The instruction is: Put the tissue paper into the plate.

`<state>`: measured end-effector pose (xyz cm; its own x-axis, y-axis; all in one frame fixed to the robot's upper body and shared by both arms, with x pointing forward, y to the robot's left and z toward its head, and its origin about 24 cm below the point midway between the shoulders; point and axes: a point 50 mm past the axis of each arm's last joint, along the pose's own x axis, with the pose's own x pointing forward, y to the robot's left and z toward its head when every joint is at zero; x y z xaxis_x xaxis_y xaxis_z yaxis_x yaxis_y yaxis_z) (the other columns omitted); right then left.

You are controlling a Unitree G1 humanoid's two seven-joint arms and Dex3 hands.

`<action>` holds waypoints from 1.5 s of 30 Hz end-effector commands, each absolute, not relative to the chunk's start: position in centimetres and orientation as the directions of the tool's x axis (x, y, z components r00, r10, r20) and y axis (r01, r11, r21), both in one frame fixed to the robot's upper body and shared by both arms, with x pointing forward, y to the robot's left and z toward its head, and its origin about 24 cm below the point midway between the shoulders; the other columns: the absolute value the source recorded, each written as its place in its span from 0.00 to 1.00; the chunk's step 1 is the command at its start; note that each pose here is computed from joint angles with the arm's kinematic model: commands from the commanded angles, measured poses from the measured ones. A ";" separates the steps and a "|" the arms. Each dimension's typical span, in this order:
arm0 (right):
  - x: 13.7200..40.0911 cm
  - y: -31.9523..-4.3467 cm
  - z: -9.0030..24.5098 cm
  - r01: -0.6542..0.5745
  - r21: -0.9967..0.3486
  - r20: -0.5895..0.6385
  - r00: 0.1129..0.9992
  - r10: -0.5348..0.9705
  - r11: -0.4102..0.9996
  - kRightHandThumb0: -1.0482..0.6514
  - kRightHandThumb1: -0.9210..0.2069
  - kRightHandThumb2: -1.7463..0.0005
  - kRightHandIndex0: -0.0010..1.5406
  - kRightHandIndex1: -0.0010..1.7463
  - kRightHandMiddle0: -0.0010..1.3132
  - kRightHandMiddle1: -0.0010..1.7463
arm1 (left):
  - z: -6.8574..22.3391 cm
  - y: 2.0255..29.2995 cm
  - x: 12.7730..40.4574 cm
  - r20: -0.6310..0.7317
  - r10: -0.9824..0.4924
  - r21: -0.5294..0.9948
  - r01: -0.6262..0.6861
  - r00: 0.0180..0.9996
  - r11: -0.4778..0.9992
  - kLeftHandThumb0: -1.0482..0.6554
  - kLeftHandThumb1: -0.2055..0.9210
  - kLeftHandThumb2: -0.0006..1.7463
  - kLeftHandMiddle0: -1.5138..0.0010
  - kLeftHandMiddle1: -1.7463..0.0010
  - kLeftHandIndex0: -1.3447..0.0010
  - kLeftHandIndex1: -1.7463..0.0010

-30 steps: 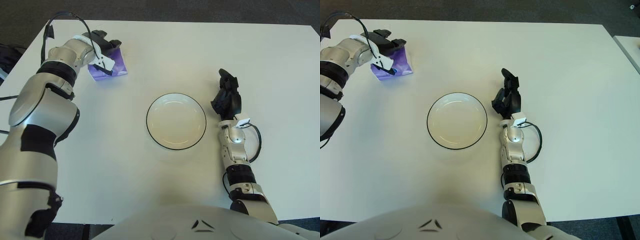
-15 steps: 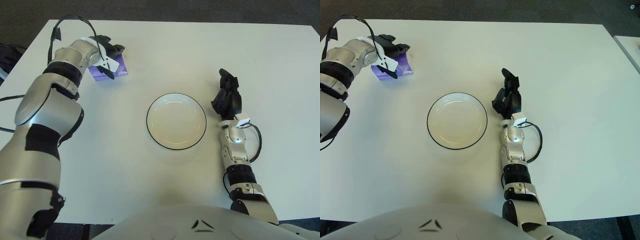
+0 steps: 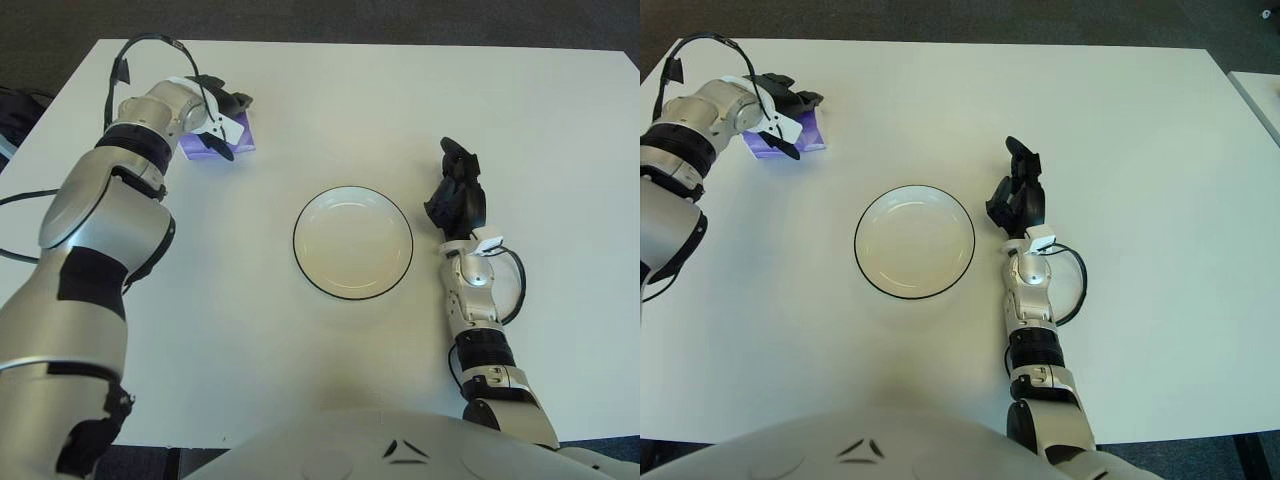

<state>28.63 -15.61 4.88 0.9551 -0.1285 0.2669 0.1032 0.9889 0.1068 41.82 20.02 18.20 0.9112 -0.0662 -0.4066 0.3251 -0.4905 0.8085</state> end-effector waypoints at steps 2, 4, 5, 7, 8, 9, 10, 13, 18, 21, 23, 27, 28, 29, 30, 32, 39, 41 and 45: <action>24.5 -17.5 -2.3 0.203 0.104 -0.042 0.979 -0.199 0.974 0.34 0.00 0.44 0.22 0.03 0.00 0.40 | 17.7 20.3 41.8 -0.402 -0.039 0.794 0.327 0.915 -0.512 0.00 1.00 0.18 1.00 1.00 1.00 1.00; 24.5 -17.5 -2.3 0.202 0.104 -0.044 0.979 -0.199 0.974 0.34 0.00 0.44 0.22 0.03 0.00 0.40 | 17.6 20.3 41.8 -0.395 -0.038 0.797 0.322 0.918 -0.511 0.00 1.00 0.20 1.00 1.00 1.00 1.00; 24.5 -17.5 -2.3 0.202 0.104 -0.045 0.979 -0.199 0.974 0.34 0.00 0.44 0.22 0.03 0.00 0.40 | 17.6 20.3 41.8 -0.392 -0.038 0.799 0.320 0.919 -0.509 0.00 1.00 0.20 1.00 1.00 1.00 1.00; 24.5 -17.6 -2.4 0.202 0.103 -0.046 0.979 -0.198 0.974 0.34 0.00 0.44 0.22 0.03 0.00 0.40 | 17.5 20.3 41.9 -0.386 -0.035 0.803 0.317 0.922 -0.504 0.00 1.00 0.21 1.00 1.00 1.00 1.00; 24.5 -17.6 -2.4 0.201 0.103 -0.047 0.979 -0.198 0.974 0.33 0.00 0.44 0.22 0.03 0.00 0.40 | 17.5 20.3 41.9 -0.384 -0.034 0.805 0.316 0.923 -0.501 0.00 1.00 0.22 1.00 1.00 1.00 1.00; 24.5 -17.6 -2.4 0.201 0.102 -0.047 0.979 -0.197 0.974 0.33 0.00 0.44 0.22 0.03 0.00 0.40 | 17.6 20.4 41.9 -0.381 -0.032 0.807 0.315 0.924 -0.500 0.00 1.00 0.22 1.00 1.00 1.00 1.00; 24.5 -17.6 -2.4 0.200 0.102 -0.047 0.979 -0.196 0.974 0.33 0.00 0.44 0.22 0.03 0.00 0.40 | 17.6 20.4 41.9 -0.379 -0.031 0.808 0.314 0.925 -0.498 0.00 1.00 0.23 1.00 1.00 1.00 1.00; 24.5 -17.7 -2.4 0.196 0.099 -0.048 0.980 -0.192 0.976 0.33 0.00 0.44 0.22 0.03 0.00 0.40 | 17.7 20.6 41.9 -0.364 -0.021 0.815 0.308 0.931 -0.491 0.00 1.00 0.23 1.00 1.00 1.00 1.00; 24.5 -17.7 -2.5 0.190 0.099 -0.050 0.981 -0.186 0.977 0.33 0.00 0.44 0.22 0.03 0.00 0.40 | 17.9 21.0 41.9 -0.340 -0.008 0.825 0.294 0.941 -0.483 0.00 1.00 0.22 1.00 1.00 1.00 1.00; 24.5 -17.7 -2.5 0.187 0.101 -0.051 0.982 -0.183 0.977 0.33 0.00 0.44 0.22 0.03 0.00 0.40 | 18.0 21.2 41.9 -0.326 -0.002 0.827 0.285 0.945 -0.484 0.00 1.00 0.21 1.00 1.00 1.00 1.00; 24.5 -17.7 -2.5 0.185 0.104 -0.051 0.982 -0.181 0.977 0.33 0.00 0.44 0.22 0.03 0.00 0.40 | 18.0 21.5 41.9 -0.310 0.006 0.828 0.273 0.951 -0.490 0.00 1.00 0.19 1.00 1.00 1.00 1.00; 24.5 -17.7 -2.5 0.184 0.107 -0.051 0.982 -0.180 0.977 0.33 0.00 0.44 0.22 0.03 0.00 0.40 | 18.0 21.8 41.9 -0.290 0.016 0.827 0.259 0.957 -0.499 0.00 1.00 0.18 1.00 1.00 1.00 1.00; 24.5 -17.7 -2.5 0.184 0.108 -0.051 0.982 -0.180 0.977 0.34 0.00 0.44 0.22 0.03 0.00 0.40 | 18.0 21.9 41.9 -0.285 0.019 0.826 0.256 0.958 -0.502 0.00 1.00 0.17 1.00 1.00 1.00 1.00; 24.5 -17.7 -2.5 0.184 0.108 -0.051 0.982 -0.180 0.977 0.34 0.00 0.44 0.22 0.03 0.00 0.40 | 17.9 22.0 41.9 -0.280 0.023 0.824 0.253 0.960 -0.507 0.00 1.00 0.16 1.00 1.00 1.00 1.00; 24.5 -17.8 -2.5 0.184 0.109 -0.050 0.982 -0.180 0.977 0.34 0.00 0.44 0.22 0.03 0.00 0.41 | 17.7 22.3 41.8 -0.273 0.031 0.820 0.249 0.962 -0.516 0.00 0.99 0.14 1.00 1.00 1.00 1.00; 24.4 -17.8 -2.5 0.184 0.110 -0.049 0.982 -0.180 0.977 0.34 0.00 0.44 0.22 0.03 0.00 0.41 | 17.3 22.7 41.7 -0.260 0.039 0.815 0.241 0.965 -0.528 0.00 0.98 0.12 1.00 1.00 1.00 1.00; 24.4 -17.9 -2.5 0.182 0.111 -0.047 0.983 -0.178 0.977 0.34 0.00 0.44 0.23 0.03 0.00 0.41 | 17.0 22.8 41.6 -0.228 0.041 0.836 0.218 0.973 -0.504 0.01 0.91 0.08 1.00 1.00 1.00 1.00; 24.4 -18.0 -2.5 0.181 0.112 -0.046 0.983 -0.177 0.977 0.34 0.00 0.44 0.23 0.03 0.00 0.41 | 16.9 22.8 41.6 -0.227 0.045 0.843 0.220 0.973 -0.491 0.04 0.89 0.07 0.97 0.99 1.00 1.00; 24.4 -18.0 -2.5 0.179 0.112 -0.047 0.983 -0.175 0.977 0.34 0.00 0.44 0.23 0.03 0.00 0.41 | 16.9 22.8 41.7 -0.241 0.054 0.836 0.236 0.969 -0.496 0.07 0.86 0.08 0.92 0.88 0.99 0.96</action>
